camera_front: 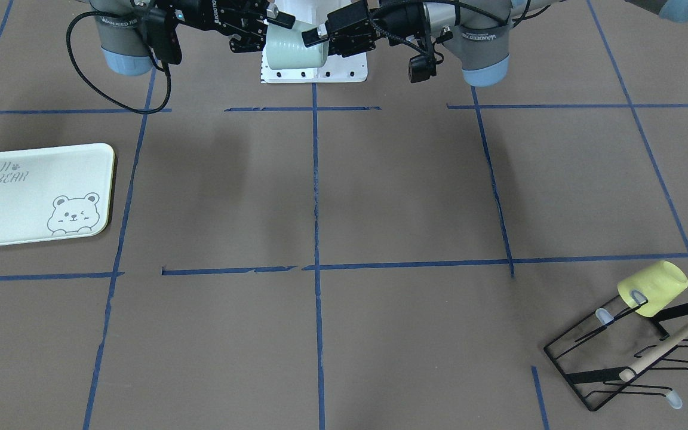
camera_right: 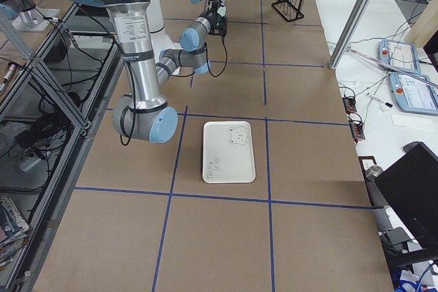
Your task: Left arm grabs green cup and hands to right arm on tray
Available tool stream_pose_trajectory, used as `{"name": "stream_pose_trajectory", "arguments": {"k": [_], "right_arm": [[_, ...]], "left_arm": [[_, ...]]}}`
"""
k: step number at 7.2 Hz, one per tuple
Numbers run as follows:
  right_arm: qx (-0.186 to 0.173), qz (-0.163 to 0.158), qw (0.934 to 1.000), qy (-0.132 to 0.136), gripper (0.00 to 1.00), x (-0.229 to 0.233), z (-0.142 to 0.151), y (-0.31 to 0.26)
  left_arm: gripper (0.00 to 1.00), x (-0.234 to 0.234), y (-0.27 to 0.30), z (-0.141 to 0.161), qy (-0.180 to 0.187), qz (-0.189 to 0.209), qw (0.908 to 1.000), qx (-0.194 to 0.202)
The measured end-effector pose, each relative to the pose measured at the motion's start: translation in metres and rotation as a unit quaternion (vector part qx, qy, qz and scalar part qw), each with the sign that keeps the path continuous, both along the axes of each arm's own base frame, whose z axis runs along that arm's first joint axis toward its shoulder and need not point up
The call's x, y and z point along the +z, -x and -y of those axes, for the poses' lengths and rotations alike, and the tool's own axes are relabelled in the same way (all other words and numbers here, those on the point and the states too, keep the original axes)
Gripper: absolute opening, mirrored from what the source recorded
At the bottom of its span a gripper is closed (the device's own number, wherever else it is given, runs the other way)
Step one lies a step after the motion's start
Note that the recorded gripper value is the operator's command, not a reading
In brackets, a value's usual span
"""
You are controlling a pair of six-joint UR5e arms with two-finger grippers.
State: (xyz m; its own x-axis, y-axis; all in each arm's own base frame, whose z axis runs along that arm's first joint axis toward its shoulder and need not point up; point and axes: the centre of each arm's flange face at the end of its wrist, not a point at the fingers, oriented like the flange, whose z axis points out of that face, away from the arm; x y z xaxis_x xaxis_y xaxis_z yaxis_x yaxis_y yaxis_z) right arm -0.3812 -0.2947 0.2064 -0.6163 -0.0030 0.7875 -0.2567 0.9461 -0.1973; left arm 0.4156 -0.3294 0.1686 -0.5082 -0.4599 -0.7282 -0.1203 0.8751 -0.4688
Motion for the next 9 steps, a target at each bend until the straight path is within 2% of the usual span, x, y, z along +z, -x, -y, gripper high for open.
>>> {"name": "stream_pose_trajectory", "arguments": {"k": [1,2,3,7,9], "right_arm": [[0.000,-0.001,1.0000,0.000,0.24,0.001,0.000,0.000],[0.000,-0.001,1.0000,0.000,0.18,0.001,0.000,0.000],[0.000,-0.002,1.0000,0.000,0.02,0.001,0.000,0.000],[-0.001,0.004,1.0000,-0.003,0.00,-0.002,-0.001,-0.003],[-0.001,0.001,1.0000,-0.002,0.00,0.000,-0.001,-0.003]], "left_arm": [[0.16,0.000,0.001,0.000,0.000,-0.001,1.0000,0.000],[0.18,0.000,0.001,0.000,0.000,0.000,1.0000,0.000],[0.97,-0.001,0.001,-0.001,0.000,-0.001,1.0000,0.000],[1.00,0.004,0.000,0.006,-0.003,0.008,0.9999,-0.009],[1.00,0.014,0.010,0.040,0.008,0.025,0.9988,-0.042]]}}
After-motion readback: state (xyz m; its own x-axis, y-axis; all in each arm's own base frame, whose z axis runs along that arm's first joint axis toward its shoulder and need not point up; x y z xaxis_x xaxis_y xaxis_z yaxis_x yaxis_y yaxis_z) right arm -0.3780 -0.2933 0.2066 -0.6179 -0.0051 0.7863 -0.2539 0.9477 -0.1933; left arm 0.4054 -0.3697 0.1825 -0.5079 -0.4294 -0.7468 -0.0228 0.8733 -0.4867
